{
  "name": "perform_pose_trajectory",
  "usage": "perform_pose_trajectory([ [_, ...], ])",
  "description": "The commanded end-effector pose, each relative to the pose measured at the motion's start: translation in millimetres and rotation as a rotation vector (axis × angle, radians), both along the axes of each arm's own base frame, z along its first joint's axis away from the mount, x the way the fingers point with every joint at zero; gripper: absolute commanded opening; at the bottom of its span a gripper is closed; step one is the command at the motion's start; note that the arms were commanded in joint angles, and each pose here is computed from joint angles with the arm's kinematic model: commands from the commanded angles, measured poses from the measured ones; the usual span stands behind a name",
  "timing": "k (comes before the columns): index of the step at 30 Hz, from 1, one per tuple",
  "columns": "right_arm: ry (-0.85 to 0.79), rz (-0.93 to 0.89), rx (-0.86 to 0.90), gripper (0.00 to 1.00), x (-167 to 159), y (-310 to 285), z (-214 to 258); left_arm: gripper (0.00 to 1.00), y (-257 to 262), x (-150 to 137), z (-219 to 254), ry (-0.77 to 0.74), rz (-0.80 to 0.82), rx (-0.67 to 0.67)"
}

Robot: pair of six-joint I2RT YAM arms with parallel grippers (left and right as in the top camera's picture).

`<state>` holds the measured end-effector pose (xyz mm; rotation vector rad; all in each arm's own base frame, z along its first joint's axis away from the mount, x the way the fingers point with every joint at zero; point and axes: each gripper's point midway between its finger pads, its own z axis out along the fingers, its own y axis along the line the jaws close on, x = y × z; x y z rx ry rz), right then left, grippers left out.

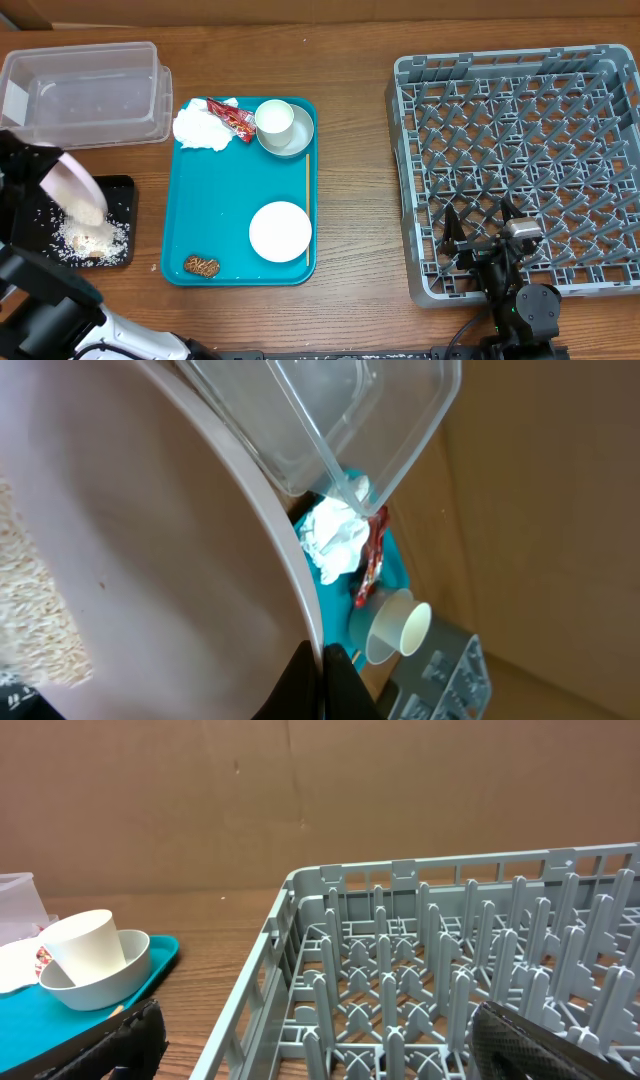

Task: Sort waste into correct bins and load items into the dishwasher
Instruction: 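Tilt the pink plate with the left gripper to dump rice onto the black tray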

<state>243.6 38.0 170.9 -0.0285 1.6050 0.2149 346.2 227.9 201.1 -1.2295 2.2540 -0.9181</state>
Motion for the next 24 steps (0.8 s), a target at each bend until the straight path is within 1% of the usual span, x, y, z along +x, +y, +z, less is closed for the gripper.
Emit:
perform_pose_trajectory([
  [1,-0.009,-0.008,-0.004,1.00,0,-1,-1,0.04,2,0,16,-0.135,-0.035,-0.040],
  [4,-0.009,-0.008,-0.004,1.00,0,-1,-1,0.04,-4,4,33,-0.266,-0.096,-0.049],
  [7,-0.009,-0.008,-0.004,1.00,0,-1,-1,0.04,-4,3,33,-0.270,-0.100,-0.051],
  [10,-0.009,-0.008,-0.004,1.00,0,-1,-1,0.04,-11,6,46,-0.358,-0.138,-0.066],
  [17,-0.010,-0.007,-0.004,1.00,0,-1,-1,0.04,-6,-2,43,-0.326,-0.109,-0.078],
  [20,-0.009,-0.008,-0.004,1.00,0,-1,-1,0.04,-6,-7,44,-0.300,-0.062,-0.151],
  [22,-0.009,-0.008,-0.004,1.00,0,-1,-1,0.04,-2,-9,42,-0.289,-0.053,-0.136],
  [24,-0.009,-0.008,-0.004,1.00,0,-1,-1,0.04,2,-13,37,-0.247,-0.021,-0.149],
])
